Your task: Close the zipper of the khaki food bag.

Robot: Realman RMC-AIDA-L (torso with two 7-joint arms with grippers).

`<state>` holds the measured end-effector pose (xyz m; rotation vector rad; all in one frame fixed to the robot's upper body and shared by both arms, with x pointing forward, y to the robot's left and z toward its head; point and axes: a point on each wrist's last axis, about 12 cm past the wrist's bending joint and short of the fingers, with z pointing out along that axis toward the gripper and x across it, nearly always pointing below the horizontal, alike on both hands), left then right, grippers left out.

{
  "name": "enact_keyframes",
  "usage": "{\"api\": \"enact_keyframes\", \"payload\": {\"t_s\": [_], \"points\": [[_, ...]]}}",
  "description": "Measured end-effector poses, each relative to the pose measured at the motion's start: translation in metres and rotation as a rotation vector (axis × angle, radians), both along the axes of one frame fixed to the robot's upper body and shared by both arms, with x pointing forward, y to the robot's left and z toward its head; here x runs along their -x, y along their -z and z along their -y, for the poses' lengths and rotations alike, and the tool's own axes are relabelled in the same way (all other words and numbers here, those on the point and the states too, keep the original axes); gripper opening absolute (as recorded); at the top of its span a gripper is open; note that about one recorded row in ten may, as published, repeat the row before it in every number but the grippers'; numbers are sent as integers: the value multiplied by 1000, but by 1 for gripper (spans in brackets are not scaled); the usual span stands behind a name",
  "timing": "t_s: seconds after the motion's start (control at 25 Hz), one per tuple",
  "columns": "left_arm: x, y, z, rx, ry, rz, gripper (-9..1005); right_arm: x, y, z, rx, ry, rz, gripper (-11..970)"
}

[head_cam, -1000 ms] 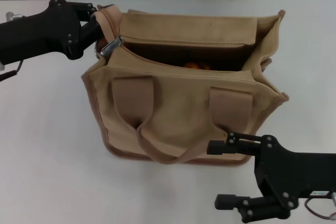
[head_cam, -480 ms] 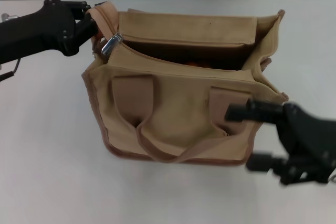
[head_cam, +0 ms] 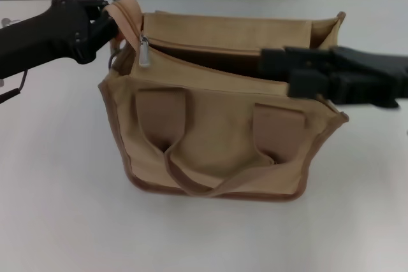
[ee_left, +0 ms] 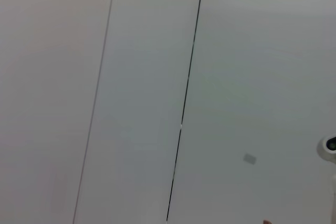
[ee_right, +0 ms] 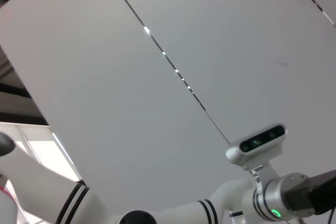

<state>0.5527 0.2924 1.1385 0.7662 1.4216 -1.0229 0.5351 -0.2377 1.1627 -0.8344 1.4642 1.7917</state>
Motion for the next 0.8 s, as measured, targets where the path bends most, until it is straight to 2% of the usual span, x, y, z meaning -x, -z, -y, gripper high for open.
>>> {"api": "enact_keyframes", "payload": {"t_s": [0.24,0.4,0.8], "points": [[4,4,3,16,0,-11,45,-21,-12,-15,54,0,-70,813],[7,7,3,23,-7,-17,46,-36,-18,-30,144,-2,-106,812],[9,8,2,36,-15,-10,51,-54,-29,-55,295,-26,-194,813]]}}
